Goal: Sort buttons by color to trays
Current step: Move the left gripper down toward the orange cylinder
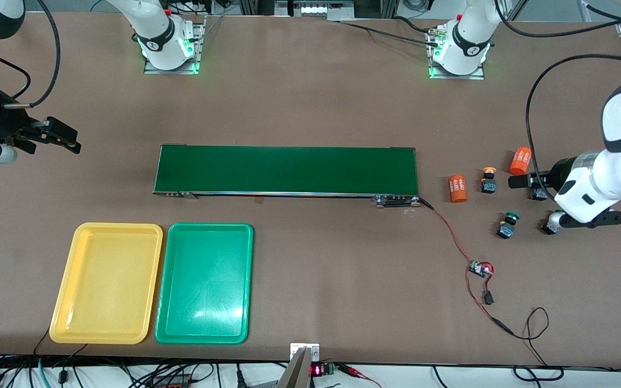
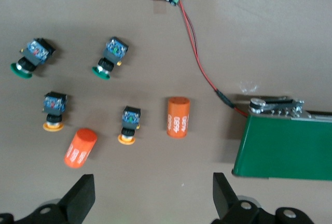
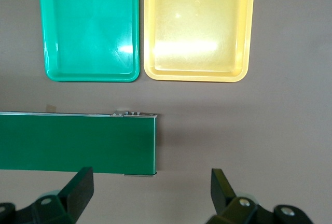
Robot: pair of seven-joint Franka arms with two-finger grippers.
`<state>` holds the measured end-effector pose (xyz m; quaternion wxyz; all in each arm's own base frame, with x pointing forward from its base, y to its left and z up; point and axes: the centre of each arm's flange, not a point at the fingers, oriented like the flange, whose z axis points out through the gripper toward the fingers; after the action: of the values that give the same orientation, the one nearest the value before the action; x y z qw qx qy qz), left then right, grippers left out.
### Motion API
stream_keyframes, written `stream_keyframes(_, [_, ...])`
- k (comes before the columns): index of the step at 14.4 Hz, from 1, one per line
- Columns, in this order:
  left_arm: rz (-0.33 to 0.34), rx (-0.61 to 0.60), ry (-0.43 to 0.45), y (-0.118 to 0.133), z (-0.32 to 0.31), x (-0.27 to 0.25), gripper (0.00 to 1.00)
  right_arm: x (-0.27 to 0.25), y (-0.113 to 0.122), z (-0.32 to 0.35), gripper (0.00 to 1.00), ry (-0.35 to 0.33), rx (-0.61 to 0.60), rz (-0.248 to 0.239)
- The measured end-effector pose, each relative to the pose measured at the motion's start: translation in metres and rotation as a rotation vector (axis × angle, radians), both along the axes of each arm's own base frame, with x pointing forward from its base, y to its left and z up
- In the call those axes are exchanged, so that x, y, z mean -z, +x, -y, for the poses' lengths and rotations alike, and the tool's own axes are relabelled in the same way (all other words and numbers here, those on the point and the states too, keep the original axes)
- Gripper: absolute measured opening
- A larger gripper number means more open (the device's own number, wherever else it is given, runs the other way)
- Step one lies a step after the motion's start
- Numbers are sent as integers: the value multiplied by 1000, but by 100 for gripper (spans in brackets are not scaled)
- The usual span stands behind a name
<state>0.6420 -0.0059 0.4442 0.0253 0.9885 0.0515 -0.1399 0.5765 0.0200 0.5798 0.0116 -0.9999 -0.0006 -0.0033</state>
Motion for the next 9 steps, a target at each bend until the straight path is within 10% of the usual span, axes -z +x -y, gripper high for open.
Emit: stream_keyframes(9, [-10,-3,-8,14,2,85,100,0,0,-1,100,0,-2,1])
